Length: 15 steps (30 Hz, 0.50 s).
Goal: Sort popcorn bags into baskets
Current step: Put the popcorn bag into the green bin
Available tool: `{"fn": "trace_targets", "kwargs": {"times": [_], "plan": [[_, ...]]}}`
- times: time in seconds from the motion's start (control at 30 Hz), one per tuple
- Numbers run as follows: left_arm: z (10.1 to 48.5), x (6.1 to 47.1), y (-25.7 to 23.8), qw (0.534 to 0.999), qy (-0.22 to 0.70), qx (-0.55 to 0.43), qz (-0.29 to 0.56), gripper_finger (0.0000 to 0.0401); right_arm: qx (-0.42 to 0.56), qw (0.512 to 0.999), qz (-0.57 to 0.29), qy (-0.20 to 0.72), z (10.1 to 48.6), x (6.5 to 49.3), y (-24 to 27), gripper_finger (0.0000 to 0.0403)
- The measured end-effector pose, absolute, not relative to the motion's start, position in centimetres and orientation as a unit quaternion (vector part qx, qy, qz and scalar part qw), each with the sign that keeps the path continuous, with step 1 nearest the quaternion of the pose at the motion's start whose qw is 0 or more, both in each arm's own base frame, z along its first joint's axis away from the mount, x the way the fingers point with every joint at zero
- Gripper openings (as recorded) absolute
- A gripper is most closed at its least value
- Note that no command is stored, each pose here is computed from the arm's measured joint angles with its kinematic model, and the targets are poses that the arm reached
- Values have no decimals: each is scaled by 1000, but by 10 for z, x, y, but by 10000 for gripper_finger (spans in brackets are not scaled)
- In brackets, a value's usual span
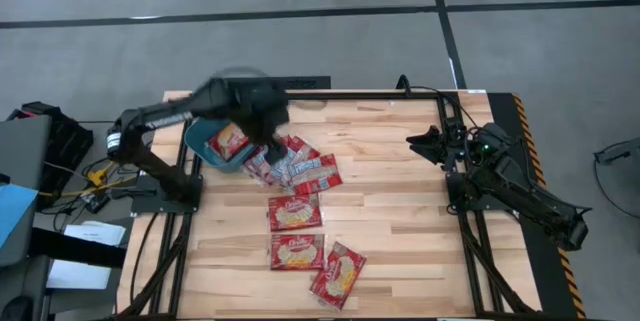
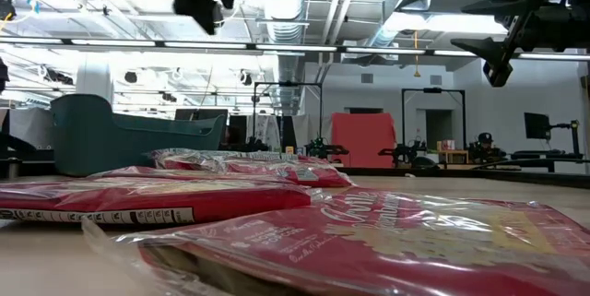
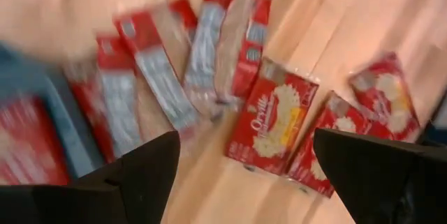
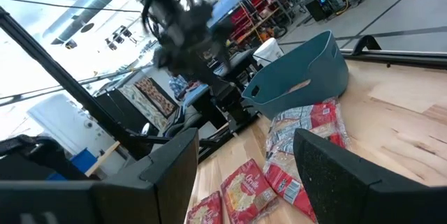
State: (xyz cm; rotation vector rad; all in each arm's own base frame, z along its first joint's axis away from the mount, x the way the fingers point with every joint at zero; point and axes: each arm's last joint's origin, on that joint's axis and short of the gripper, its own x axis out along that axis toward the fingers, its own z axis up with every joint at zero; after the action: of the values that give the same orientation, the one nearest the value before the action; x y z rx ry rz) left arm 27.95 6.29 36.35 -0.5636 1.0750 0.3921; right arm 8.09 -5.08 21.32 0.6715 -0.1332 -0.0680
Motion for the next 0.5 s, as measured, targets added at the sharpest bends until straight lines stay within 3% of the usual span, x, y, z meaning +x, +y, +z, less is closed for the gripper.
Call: {"fn": "trace_targets", "kwargs": {"times": [0.23, 0.5], "plan": [[309, 285, -11, 721, 494, -357, 331, 316, 342, 938, -39, -50, 209, 81, -51, 260], [227, 272, -55, 664, 457, -433, 402, 316, 348, 936, -32, -38, 207, 81, -50, 260]]}}
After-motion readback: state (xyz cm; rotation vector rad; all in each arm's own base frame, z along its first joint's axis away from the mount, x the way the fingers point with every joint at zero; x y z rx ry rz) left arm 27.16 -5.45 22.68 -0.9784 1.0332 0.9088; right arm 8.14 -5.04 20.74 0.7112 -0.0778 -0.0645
